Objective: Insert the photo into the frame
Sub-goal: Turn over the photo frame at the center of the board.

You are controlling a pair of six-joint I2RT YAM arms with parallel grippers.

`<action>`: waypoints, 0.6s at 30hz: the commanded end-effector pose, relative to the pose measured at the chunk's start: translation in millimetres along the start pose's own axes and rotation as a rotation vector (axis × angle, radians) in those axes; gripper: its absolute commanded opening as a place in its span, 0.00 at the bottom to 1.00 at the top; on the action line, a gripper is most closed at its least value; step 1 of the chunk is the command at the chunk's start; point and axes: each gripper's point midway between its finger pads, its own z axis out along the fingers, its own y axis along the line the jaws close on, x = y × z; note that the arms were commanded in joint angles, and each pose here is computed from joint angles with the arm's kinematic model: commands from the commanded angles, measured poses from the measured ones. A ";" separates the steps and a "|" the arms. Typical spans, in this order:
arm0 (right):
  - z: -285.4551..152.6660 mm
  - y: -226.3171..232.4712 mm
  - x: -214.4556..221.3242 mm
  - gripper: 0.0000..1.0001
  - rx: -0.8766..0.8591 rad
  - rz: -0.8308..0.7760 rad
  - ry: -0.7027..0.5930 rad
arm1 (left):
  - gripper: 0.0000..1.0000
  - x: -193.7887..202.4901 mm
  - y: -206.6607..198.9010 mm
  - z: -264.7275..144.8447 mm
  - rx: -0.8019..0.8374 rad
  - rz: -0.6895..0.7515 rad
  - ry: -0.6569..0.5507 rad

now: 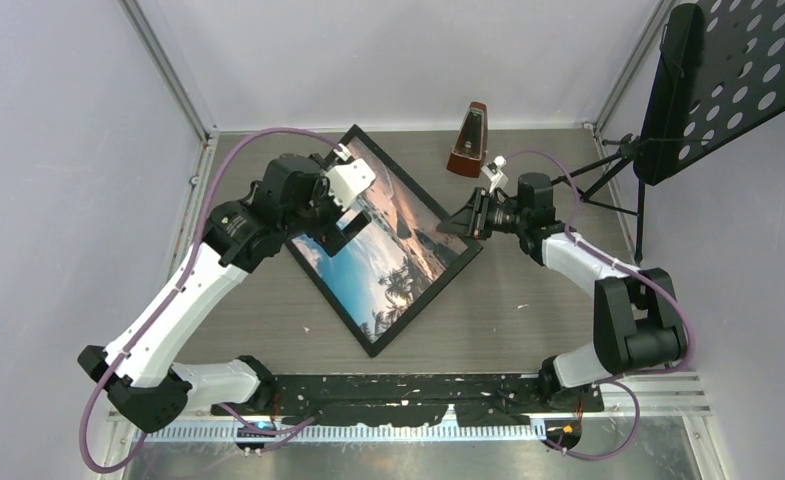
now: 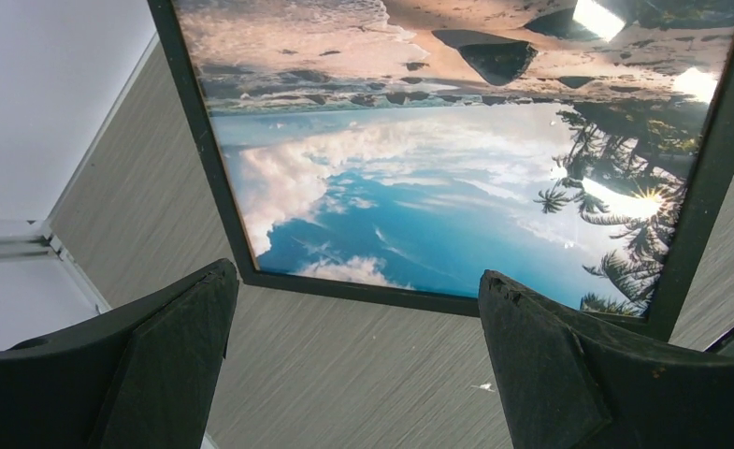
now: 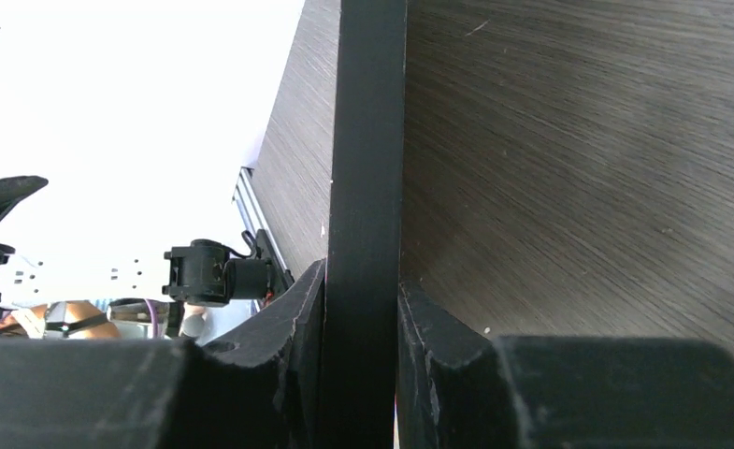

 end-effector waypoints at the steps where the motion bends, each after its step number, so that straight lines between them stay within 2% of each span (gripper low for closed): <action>1: 2.5 2.3 -30.6 0.06 -0.102 -0.112 -0.131 | 1.00 -6.8 6.7 1.8 -0.036 -0.013 -0.041; 8: 11.8 -45.7 -20.2 0.06 -0.089 0.007 -0.121 | 0.99 2.4 4.1 10.0 -0.031 -0.011 -0.021; 18: 9.6 -121.6 3.0 0.17 0.044 0.114 -0.056 | 1.00 6.3 -0.4 19.5 -0.013 -0.015 -0.004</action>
